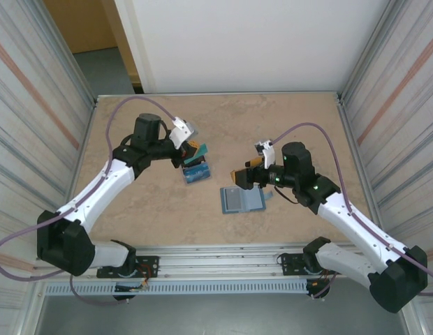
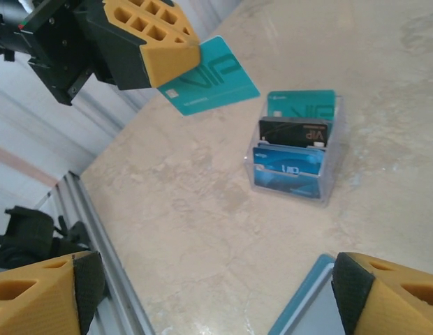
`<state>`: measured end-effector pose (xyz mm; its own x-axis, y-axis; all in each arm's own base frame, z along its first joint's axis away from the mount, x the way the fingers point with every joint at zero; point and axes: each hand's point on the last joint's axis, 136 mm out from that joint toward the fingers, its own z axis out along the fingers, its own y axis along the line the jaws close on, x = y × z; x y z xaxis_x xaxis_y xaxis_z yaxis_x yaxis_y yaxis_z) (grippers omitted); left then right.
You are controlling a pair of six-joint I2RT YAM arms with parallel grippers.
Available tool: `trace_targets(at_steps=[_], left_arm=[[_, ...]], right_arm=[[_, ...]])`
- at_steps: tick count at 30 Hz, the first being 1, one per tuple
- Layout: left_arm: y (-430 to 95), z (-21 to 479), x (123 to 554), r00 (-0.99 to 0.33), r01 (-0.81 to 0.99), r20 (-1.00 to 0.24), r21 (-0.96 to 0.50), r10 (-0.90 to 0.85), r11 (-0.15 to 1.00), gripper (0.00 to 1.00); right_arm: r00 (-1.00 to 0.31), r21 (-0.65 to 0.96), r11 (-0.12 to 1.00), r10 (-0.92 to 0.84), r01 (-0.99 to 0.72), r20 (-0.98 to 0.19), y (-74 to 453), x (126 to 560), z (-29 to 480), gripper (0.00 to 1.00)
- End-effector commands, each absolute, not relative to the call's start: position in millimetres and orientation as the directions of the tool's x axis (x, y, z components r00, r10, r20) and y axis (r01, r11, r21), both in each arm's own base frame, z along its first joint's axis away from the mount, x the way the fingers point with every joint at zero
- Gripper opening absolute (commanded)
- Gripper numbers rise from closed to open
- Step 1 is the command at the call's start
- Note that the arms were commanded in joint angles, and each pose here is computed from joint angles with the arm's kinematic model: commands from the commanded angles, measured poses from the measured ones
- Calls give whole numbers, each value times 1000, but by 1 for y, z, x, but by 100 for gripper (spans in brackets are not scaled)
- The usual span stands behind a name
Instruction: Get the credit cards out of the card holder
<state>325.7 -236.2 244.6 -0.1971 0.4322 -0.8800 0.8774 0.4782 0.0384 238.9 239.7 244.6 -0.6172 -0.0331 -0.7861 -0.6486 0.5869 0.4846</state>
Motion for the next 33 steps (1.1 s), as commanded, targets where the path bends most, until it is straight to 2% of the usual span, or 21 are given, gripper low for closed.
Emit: trace_targets(at_steps=[1,5,12,33], left_arm=[[-231,240,350,-77,866,-875,178,477,467,0],[-232,226,360,-17,881,-850,236,527,409,0],[-230,213,373,14,903,-854,234,520,361,0],[-219,164,397,-52,920,-834,174,549,352,0]], right_arm=[[-618,480,654,24,-584,-785,230,255,254,87],[-628,477,693,45,-541,-777,224,260,249,87],[-639,474,741,79,-475,-765,213,268,242,88],[-684,489,781,111,-388,-721,202,281,229,88]])
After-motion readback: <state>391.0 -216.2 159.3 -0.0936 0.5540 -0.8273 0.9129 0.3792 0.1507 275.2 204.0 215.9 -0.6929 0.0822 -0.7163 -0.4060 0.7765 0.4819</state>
